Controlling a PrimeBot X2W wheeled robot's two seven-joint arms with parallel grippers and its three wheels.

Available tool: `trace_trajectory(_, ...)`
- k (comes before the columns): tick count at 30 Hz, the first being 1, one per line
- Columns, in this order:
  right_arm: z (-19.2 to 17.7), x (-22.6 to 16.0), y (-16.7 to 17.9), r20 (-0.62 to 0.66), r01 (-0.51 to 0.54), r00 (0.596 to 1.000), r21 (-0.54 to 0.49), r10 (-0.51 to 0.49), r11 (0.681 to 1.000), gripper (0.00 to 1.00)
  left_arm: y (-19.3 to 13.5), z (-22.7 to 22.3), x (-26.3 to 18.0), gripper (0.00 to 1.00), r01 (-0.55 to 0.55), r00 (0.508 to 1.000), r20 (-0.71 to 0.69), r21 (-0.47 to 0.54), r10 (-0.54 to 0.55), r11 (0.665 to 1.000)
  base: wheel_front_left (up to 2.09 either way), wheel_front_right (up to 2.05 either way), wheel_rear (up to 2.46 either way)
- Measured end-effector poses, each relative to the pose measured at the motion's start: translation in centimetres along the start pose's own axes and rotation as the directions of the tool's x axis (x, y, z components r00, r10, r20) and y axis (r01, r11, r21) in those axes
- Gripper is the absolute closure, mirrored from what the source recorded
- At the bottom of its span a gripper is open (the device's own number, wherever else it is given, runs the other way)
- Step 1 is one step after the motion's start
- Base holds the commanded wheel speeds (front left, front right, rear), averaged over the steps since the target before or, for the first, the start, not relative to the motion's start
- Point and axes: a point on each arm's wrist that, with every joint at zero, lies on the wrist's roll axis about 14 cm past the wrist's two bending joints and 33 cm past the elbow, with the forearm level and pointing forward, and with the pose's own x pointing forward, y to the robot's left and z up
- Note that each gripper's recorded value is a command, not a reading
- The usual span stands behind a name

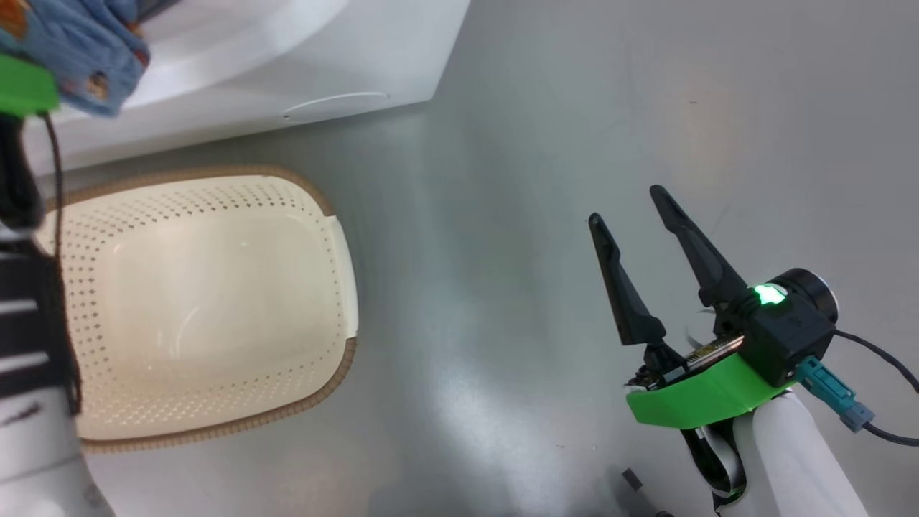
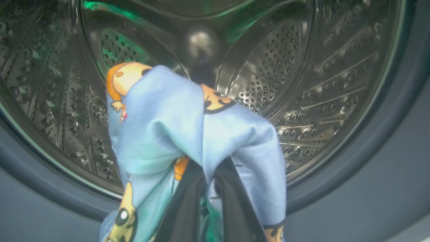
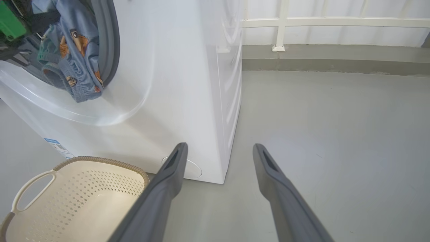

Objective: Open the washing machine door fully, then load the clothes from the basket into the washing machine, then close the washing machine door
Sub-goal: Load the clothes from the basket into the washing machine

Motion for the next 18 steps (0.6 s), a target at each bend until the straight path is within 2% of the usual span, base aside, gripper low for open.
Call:
trace_trajectory(10, 0.2, -1.5, -0.3, -0.019, 0.014, 1.0, -0.01, -0.014, 1.0, 0.0, -1.3, 0.8, 3.6, 1.0, 0.01, 1.0, 0.017, 0.036, -0.011, 0.999, 0.0, 0.0, 0.0)
trace_trajectory(18, -0.1, -3.1, -1.0, -0.05, 0.046, 0.998, -0.016, -0.047, 0.999, 0.0, -0.7, 0.5, 6.7, 1.0, -0.023, 1.0, 0.004, 0.076, 0.023, 0.997, 0.0, 0.0, 0.0)
